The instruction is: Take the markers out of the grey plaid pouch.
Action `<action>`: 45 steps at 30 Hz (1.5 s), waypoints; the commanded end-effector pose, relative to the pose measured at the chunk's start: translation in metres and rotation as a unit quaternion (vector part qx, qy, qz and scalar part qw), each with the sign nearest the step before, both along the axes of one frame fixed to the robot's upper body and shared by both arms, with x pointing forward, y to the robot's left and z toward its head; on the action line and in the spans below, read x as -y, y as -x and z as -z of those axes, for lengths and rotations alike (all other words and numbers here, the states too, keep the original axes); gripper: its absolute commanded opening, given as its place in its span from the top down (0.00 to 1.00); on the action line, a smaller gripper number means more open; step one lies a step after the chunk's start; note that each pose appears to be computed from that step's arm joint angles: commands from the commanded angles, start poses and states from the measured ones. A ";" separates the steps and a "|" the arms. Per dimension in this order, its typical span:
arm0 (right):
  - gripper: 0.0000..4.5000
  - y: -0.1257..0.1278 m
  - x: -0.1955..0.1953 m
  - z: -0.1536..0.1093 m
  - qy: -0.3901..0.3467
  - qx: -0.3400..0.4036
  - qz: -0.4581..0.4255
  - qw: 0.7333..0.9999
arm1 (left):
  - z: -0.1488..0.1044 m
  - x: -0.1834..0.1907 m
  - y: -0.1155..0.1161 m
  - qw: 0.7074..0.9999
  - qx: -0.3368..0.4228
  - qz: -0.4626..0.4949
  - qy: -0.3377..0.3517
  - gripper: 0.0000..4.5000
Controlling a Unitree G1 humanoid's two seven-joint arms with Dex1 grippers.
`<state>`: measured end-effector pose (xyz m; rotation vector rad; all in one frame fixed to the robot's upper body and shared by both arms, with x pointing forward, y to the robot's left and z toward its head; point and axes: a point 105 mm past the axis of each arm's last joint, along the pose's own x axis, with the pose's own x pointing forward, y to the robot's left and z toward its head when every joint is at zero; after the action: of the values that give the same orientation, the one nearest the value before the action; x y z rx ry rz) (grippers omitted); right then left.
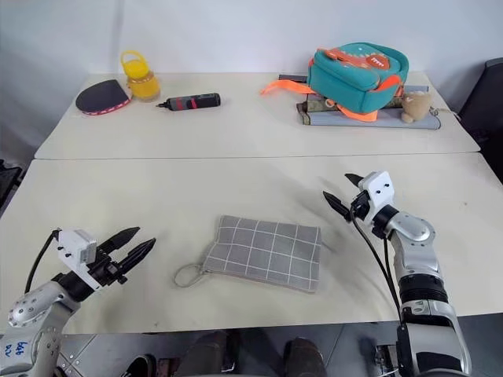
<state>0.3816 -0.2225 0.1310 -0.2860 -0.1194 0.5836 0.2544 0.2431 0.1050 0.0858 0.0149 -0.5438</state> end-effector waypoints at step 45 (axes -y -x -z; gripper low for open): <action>0.98 0.076 -0.057 0.029 0.065 -0.096 -0.219 0.969 | 0.000 0.108 -0.023 0.831 0.298 0.341 -0.324 0.41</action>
<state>0.3047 -0.1636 0.0991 -0.3046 0.0606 1.0654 0.2813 0.1324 0.0993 0.9531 -0.4281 -1.1899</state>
